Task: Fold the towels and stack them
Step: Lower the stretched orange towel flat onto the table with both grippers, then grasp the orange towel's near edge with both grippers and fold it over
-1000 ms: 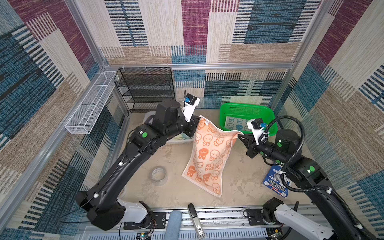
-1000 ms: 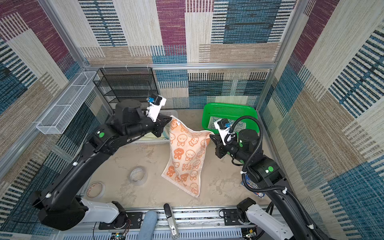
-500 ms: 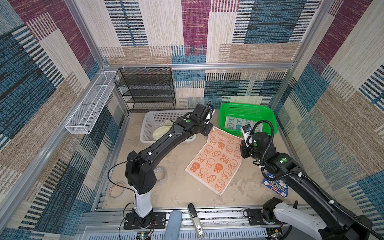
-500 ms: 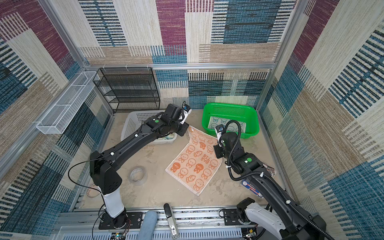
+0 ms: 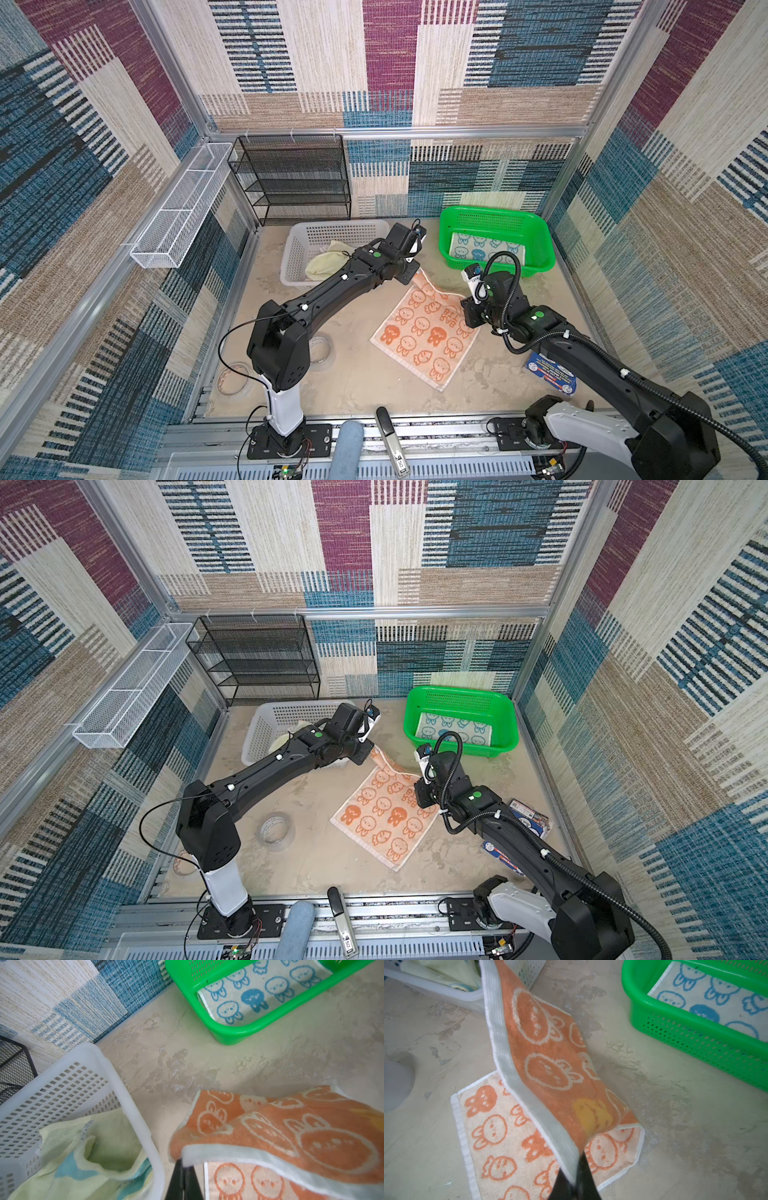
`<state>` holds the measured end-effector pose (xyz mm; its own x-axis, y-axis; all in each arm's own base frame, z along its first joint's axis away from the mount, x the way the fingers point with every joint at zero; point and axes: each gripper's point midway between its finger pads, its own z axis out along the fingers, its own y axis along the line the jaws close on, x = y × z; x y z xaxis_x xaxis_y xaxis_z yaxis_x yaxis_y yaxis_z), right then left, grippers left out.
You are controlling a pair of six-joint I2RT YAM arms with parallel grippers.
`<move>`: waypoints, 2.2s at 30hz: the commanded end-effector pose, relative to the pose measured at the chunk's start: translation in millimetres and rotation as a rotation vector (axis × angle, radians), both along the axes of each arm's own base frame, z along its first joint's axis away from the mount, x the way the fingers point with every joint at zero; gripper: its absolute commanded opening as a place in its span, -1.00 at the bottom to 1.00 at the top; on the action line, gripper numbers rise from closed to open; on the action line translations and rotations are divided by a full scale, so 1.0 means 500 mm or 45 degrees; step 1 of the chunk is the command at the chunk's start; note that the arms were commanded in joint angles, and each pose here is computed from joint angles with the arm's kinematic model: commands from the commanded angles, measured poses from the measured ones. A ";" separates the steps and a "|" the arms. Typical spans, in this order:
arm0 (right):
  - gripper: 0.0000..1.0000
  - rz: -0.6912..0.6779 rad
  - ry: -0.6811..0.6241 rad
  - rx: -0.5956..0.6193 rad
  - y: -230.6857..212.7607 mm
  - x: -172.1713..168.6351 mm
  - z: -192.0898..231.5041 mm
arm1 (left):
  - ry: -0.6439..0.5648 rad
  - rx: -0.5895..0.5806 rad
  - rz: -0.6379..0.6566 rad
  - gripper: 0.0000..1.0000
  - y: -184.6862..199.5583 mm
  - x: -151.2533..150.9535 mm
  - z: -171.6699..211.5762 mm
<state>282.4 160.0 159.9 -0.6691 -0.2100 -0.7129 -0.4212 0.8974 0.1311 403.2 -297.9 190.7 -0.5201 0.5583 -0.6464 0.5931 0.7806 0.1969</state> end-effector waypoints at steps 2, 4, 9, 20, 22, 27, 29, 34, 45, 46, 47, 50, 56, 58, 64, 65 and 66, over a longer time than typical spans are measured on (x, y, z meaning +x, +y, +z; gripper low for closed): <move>-1.00 0.062 -0.020 0.155 0.031 -0.020 0.040 | -0.036 0.022 0.016 -1.00 0.016 0.009 -0.007; -1.00 0.112 -0.021 0.214 0.045 -0.032 0.054 | -0.024 0.011 0.021 -1.00 0.017 0.008 -0.010; -1.00 0.180 0.070 0.278 0.073 -0.064 0.031 | -0.028 -0.010 -0.010 -1.00 0.014 -0.001 -0.004; -1.00 0.427 0.248 0.361 0.152 -0.174 -0.038 | 0.014 -0.039 -0.087 -1.00 0.052 -0.084 -0.062; -1.00 0.450 0.256 0.372 0.159 -0.180 -0.035 | 0.032 -0.051 -0.083 -1.00 0.061 -0.099 -0.075; -1.00 0.449 0.196 0.347 0.155 -0.171 0.004 | 0.048 -0.079 -0.067 -1.00 0.069 -0.115 -0.081; -1.00 0.462 0.173 0.346 0.156 -0.170 0.027 | 0.059 -0.087 -0.072 -1.00 0.065 -0.117 -0.080; -1.00 0.471 0.253 0.394 0.167 -0.182 0.010 | 0.074 -0.077 -0.068 -1.00 0.074 -0.127 -0.093; -1.00 0.381 0.485 0.457 0.163 -0.233 -0.117 | 0.112 -0.068 -0.079 -1.00 0.094 -0.160 -0.122; -1.00 0.387 0.511 0.458 0.163 -0.242 -0.129 | 0.121 -0.073 -0.077 -1.00 0.095 -0.164 -0.125; -1.00 0.396 0.528 0.460 0.163 -0.248 -0.138 | 0.133 -0.081 -0.079 -1.00 0.095 -0.169 -0.129; -1.00 0.417 0.578 0.472 0.165 -0.266 -0.163 | 0.173 -0.104 -0.094 -1.00 0.092 -0.184 -0.145; -0.91 0.441 0.608 0.492 0.169 -0.280 -0.184 | 0.214 -0.103 -0.077 -1.00 0.099 -0.197 -0.177; -0.81 0.445 0.611 0.495 0.170 -0.282 -0.186 | 0.224 -0.106 -0.072 -0.94 0.101 -0.201 -0.182; -0.46 0.468 0.612 0.511 0.168 -0.293 -0.187 | 0.197 -0.136 -0.060 -0.37 0.112 -0.213 -0.178; -0.42 0.478 0.609 0.520 0.169 -0.295 -0.184 | 0.186 -0.148 -0.060 -0.35 0.112 -0.214 -0.173; -0.38 0.488 0.602 0.530 0.171 -0.295 -0.179 | 0.175 -0.162 -0.062 -0.30 0.113 -0.217 -0.169</move>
